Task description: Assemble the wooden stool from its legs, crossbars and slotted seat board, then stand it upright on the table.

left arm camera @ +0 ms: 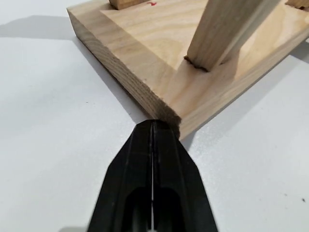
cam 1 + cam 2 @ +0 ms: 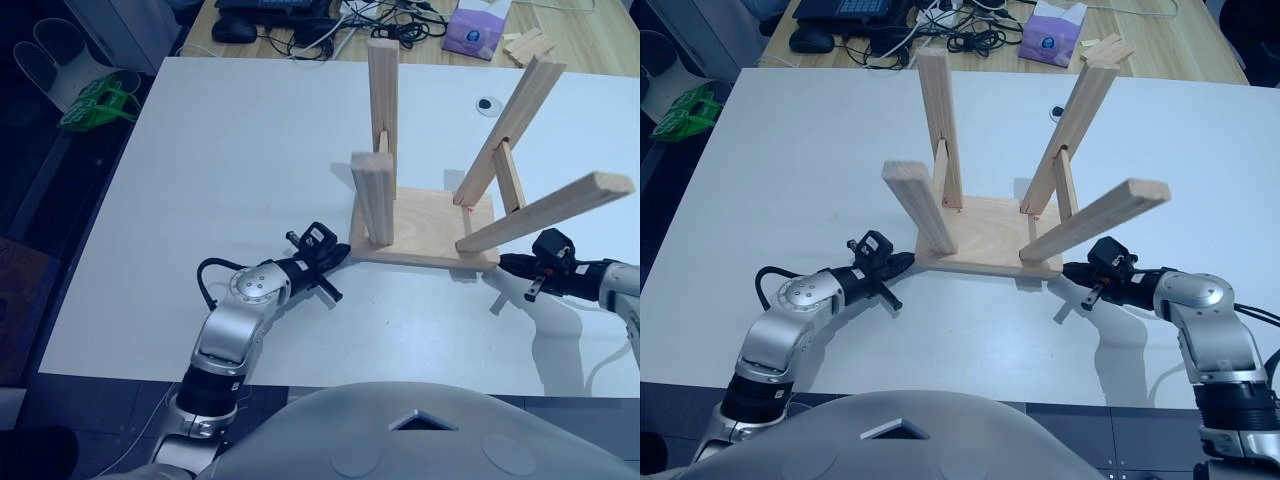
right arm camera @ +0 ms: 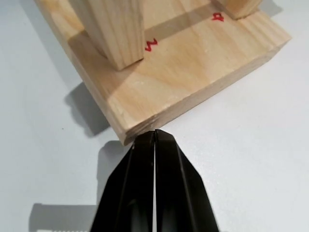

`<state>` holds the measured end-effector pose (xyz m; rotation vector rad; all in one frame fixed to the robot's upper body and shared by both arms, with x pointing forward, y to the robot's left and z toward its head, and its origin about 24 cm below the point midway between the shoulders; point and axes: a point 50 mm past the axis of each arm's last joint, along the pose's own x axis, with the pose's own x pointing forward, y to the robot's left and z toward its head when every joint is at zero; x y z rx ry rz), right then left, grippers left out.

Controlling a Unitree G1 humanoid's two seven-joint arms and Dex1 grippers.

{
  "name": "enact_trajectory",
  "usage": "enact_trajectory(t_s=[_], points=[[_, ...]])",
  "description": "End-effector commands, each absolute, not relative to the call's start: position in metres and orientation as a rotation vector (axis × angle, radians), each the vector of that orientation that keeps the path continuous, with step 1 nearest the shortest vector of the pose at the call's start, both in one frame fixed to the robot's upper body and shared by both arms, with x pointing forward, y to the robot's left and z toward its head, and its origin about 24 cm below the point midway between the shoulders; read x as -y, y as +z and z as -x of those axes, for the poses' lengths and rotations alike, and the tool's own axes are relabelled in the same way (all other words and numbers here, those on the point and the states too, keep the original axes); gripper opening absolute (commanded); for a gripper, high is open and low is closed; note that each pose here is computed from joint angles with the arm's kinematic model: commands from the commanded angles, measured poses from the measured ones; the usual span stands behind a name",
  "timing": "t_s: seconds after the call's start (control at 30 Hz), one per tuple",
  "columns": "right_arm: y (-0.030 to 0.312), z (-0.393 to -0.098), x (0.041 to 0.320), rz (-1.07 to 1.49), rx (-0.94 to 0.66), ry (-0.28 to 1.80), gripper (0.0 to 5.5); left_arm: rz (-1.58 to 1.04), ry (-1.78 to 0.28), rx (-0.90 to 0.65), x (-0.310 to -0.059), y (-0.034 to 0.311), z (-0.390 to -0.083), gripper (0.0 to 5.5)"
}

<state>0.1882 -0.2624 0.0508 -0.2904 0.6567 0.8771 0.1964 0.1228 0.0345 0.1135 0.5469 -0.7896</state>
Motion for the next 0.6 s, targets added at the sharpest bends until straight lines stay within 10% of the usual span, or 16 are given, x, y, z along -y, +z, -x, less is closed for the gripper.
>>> enact_trajectory(t_s=[0.03, 0.6], points=[[0.083, -0.183, 0.226, 0.1, -0.438, 1.132, 0.0, -0.03, -1.014, -0.473, -0.102, 0.057, -0.192, 0.01], [0.096, -0.182, 0.223, 0.049, -0.4, 1.148, 0.0, -0.017, -1.052, -0.389, -0.103, 0.094, -0.201, 0.01]])
